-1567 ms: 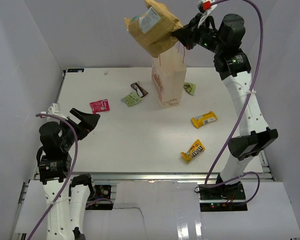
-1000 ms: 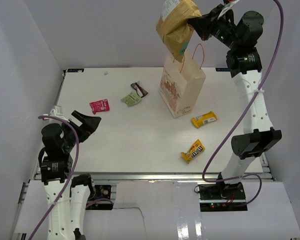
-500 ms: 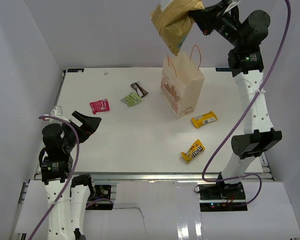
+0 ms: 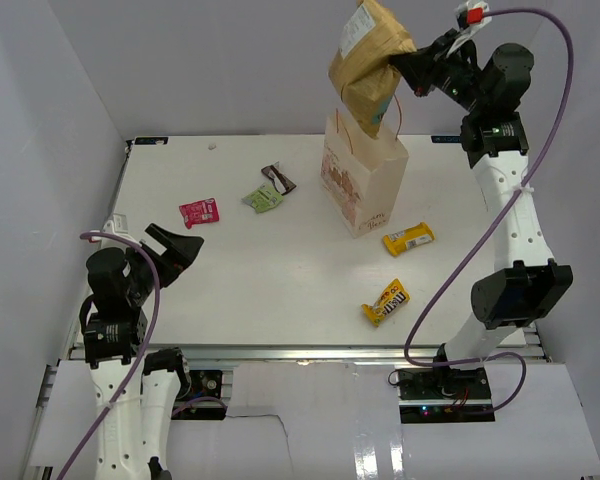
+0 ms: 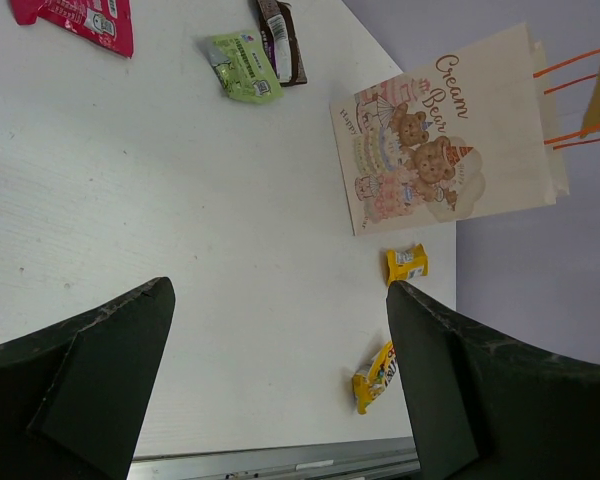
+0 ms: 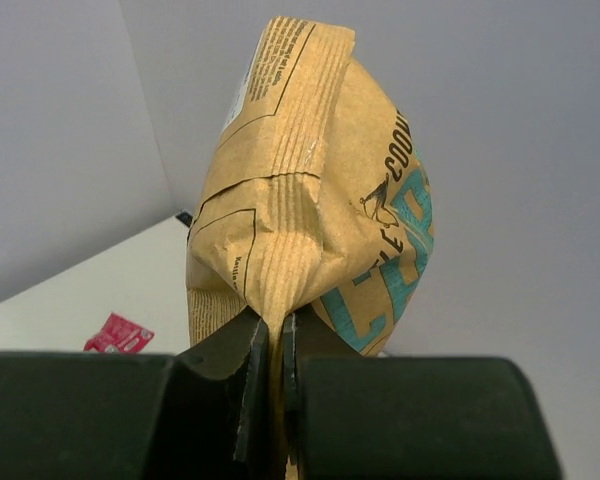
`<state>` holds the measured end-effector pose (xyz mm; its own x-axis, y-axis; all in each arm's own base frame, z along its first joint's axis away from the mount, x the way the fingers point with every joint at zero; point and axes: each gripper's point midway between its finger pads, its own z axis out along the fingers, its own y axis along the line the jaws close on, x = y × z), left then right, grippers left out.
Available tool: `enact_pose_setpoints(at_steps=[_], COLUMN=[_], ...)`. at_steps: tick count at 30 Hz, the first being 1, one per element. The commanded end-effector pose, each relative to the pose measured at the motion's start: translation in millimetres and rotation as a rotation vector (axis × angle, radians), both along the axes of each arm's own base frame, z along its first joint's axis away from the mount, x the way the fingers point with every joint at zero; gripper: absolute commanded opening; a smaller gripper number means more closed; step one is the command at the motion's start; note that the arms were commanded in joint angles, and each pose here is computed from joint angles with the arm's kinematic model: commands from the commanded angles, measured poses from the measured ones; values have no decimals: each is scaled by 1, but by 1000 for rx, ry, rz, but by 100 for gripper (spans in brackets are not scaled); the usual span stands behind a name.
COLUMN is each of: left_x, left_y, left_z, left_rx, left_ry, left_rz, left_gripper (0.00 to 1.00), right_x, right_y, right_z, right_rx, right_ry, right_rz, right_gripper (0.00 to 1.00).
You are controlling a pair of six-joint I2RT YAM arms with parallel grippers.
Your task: Place the snacks into the paper bag
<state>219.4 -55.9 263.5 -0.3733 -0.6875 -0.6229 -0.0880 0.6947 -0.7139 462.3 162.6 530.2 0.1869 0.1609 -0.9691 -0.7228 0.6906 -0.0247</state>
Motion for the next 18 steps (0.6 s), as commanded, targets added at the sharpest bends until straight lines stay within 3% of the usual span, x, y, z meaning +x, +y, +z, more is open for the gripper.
enact_pose_setpoints(at_steps=[1, 5, 18], left_x=[-2, -2, 3], left_y=[-2, -2, -5], left_z=[2, -3, -15], left_rx=[2, -2, -15], left_ry=[-21, -13, 12], left_rz=[-9, -12, -34], left_gripper=[97, 97, 97], right_x=[-25, -27, -35], right_y=[-6, -12, -16], right_z=[12, -26, -80], right_rx=[-61, -108, -195], right_ry=[-122, -69, -1], right_rz=[-30, -23, -13], right_gripper=[8, 8, 8])
